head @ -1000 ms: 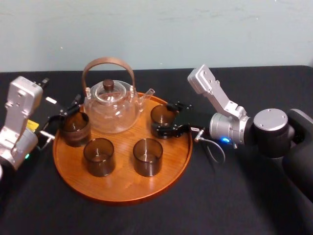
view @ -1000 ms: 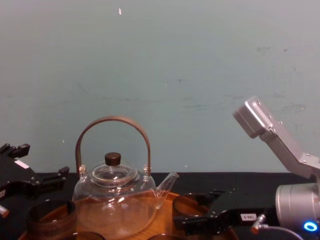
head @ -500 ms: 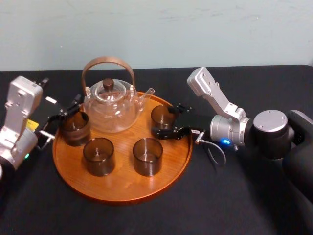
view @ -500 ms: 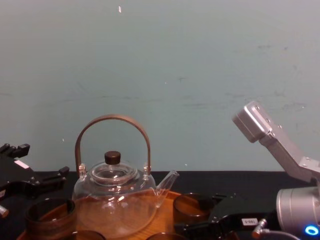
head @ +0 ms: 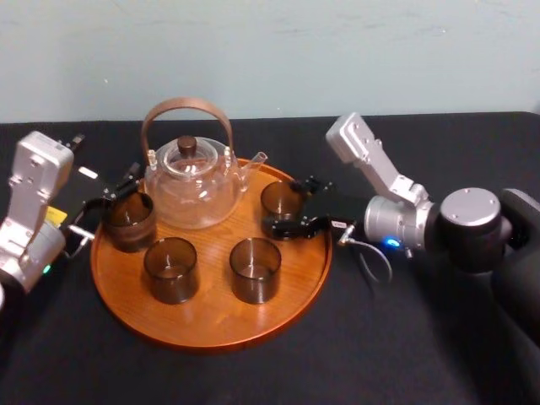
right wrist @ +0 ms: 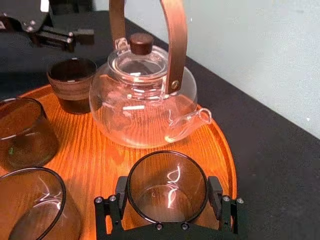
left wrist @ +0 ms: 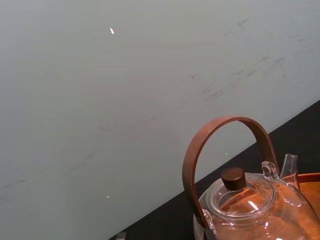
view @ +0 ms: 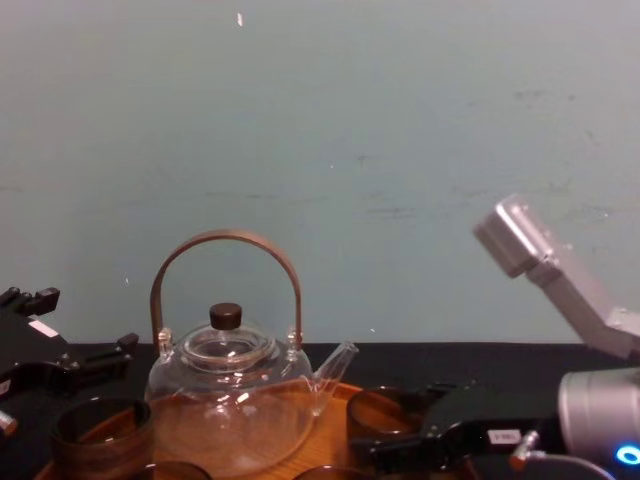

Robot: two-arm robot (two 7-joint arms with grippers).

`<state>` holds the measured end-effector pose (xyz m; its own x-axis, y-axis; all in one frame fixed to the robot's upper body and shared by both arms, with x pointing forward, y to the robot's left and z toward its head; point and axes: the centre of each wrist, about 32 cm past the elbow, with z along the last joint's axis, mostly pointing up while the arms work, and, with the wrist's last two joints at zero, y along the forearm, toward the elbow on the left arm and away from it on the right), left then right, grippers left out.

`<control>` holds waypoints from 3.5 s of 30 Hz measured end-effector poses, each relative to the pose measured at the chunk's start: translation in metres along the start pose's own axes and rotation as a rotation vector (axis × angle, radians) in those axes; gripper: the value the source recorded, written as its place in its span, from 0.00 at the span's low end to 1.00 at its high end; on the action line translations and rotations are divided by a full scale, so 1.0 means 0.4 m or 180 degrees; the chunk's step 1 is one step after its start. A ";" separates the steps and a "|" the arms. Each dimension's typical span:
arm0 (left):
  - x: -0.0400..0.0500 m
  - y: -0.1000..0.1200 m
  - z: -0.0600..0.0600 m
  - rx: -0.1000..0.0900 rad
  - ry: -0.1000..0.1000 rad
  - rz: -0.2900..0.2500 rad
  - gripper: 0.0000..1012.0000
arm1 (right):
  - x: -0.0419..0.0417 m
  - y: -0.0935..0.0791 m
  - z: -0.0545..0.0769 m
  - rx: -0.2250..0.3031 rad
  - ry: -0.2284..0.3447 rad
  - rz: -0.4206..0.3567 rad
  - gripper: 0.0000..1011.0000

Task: Pick up the glass from the table and place it on the tray.

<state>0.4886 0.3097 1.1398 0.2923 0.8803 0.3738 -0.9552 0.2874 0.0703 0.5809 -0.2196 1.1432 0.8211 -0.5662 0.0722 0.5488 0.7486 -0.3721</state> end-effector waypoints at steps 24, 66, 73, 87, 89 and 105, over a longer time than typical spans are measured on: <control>0.000 0.000 0.000 0.0000 0.0000 0.0000 0.99 | -0.027 -0.222 -0.030 0.0279 -0.0062 0.0002 0.99; 0.000 0.000 0.000 0.0000 0.0000 0.0000 0.99 | -0.110 -0.249 -0.148 0.0544 0.0092 -0.1621 0.99; 0.000 0.000 0.000 0.0000 0.0000 0.0000 0.99 | -0.110 -0.250 -0.146 0.0548 0.0089 -0.1615 0.99; 0.000 0.000 0.000 0.0000 0.0000 0.0000 0.99 | -0.110 -0.250 -0.145 0.0550 0.0089 -0.1606 0.99; 0.000 0.000 0.000 0.0000 0.0000 0.0000 0.99 | -0.110 -0.250 -0.144 0.0550 0.0089 -0.1605 0.99; 0.000 0.000 0.000 0.0000 0.0000 0.0000 0.99 | -0.110 -0.251 -0.144 0.0551 0.0089 -0.1605 0.99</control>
<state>0.4886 0.3097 1.1397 0.2923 0.8803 0.3737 -0.9552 0.2873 0.0703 0.4808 -0.2898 1.1241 0.4457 -0.8775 0.1771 0.8940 0.4259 -0.1393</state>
